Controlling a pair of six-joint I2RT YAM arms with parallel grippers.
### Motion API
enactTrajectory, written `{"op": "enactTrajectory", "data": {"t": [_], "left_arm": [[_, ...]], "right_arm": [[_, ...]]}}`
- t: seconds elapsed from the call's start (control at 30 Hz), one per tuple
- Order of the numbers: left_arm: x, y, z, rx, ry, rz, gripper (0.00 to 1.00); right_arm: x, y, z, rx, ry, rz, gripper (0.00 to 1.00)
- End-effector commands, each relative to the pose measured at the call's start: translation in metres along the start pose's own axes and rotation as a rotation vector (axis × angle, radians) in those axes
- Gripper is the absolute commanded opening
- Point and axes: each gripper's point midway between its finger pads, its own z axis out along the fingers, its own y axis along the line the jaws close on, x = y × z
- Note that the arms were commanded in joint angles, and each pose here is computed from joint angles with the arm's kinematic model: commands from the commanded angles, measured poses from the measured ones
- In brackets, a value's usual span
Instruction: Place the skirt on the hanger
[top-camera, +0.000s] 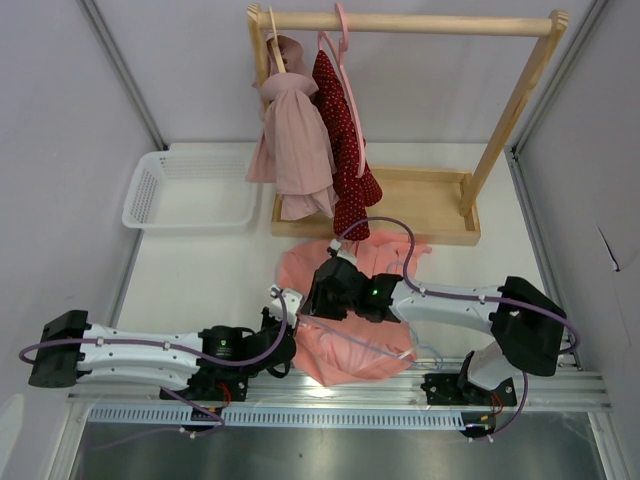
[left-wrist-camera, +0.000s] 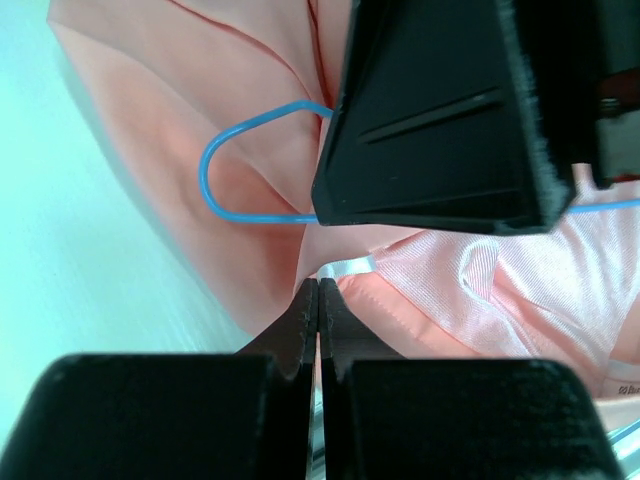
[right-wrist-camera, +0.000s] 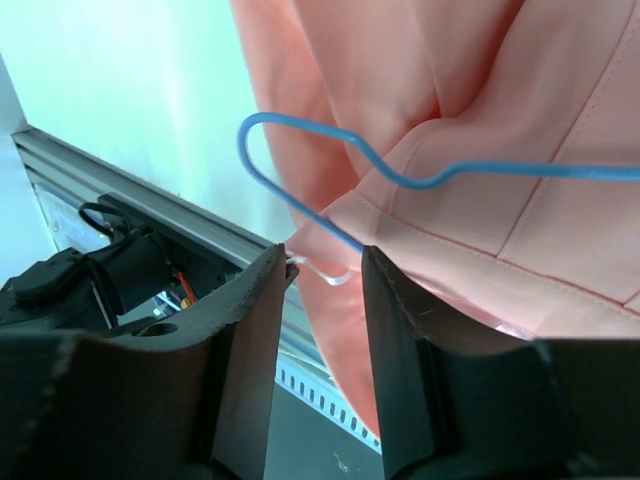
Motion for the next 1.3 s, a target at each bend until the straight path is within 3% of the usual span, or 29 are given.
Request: {"op": "enactTrajectory", "data": {"t": [0.0, 0.43, 0.67, 0.93, 1.27], "left_arm": [[-0.012, 0.000, -0.001, -0.031, -0.045, -0.104, 0.00], [-0.014, 0.016, 0.001, -0.154, -0.047, -0.162, 0.00], [-0.025, 0.008, 0.006, -0.124, -0.067, -0.186, 0.00], [-0.037, -0.002, 0.012, -0.065, -0.070, -0.200, 0.00], [-0.045, -0.010, 0.015, -0.026, -0.063, -0.198, 0.00]], "right_arm": [[-0.014, 0.012, -0.018, -0.031, -0.080, -0.007, 0.43], [-0.004, -0.004, -0.029, 0.013, -0.144, -0.087, 0.38], [-0.013, -0.020, -0.052, 0.007, -0.221, -0.129, 0.39], [-0.035, -0.068, -0.069, 0.153, -0.310, -0.146, 0.39], [-0.069, -0.098, -0.084, 0.107, -0.372, -0.085, 0.41]]}}
